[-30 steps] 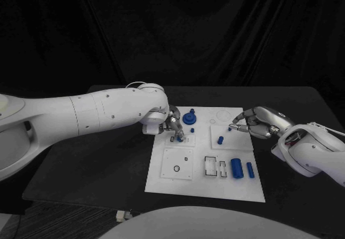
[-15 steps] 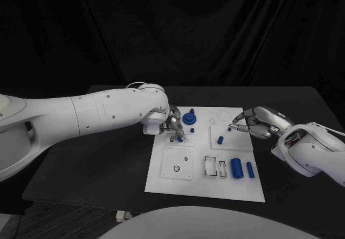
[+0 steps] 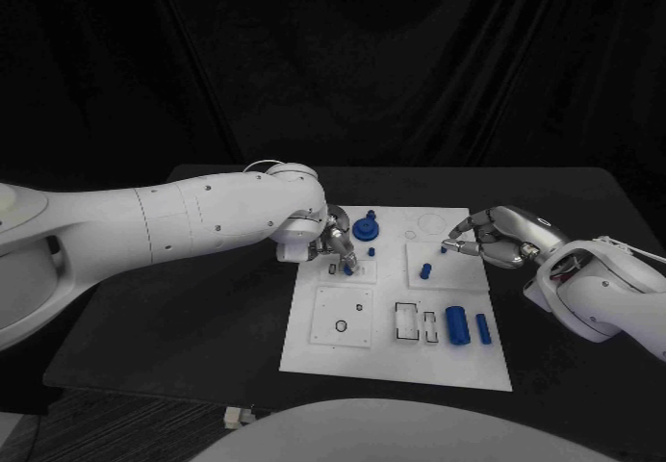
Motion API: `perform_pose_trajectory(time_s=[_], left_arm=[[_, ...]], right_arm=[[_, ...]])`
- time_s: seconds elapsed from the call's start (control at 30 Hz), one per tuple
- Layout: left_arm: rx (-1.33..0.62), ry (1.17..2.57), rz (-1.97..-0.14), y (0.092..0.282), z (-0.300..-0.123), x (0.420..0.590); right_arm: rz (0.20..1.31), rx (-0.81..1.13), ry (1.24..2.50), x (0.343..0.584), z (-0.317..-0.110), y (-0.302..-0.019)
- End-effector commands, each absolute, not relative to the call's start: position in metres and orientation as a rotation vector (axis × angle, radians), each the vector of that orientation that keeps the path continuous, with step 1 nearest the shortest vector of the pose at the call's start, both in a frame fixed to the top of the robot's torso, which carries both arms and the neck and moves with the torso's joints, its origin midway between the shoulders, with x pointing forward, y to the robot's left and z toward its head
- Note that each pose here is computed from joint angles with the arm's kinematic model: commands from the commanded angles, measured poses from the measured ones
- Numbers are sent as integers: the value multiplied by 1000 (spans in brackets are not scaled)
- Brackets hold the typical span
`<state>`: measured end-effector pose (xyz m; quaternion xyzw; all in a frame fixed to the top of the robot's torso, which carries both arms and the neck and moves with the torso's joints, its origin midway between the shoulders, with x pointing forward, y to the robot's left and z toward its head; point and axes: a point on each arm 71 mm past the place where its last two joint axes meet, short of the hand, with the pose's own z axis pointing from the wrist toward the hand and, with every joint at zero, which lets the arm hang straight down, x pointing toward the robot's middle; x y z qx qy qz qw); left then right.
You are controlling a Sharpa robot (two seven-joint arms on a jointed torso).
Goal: Assemble the parts on the task board
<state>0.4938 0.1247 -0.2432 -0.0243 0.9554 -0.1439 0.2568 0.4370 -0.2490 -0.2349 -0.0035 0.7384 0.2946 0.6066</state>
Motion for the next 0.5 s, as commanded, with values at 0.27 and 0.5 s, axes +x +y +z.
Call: perform_pose_trajectory(time_s=[0.27,0.5], left_arm=[[-70,2588,-416,123,-245,489],[-82,2578,-419,125,-244,489]], right_arm=[[668,0,1719,437,-237,-250],[667,0,1720,437,-237,-250]])
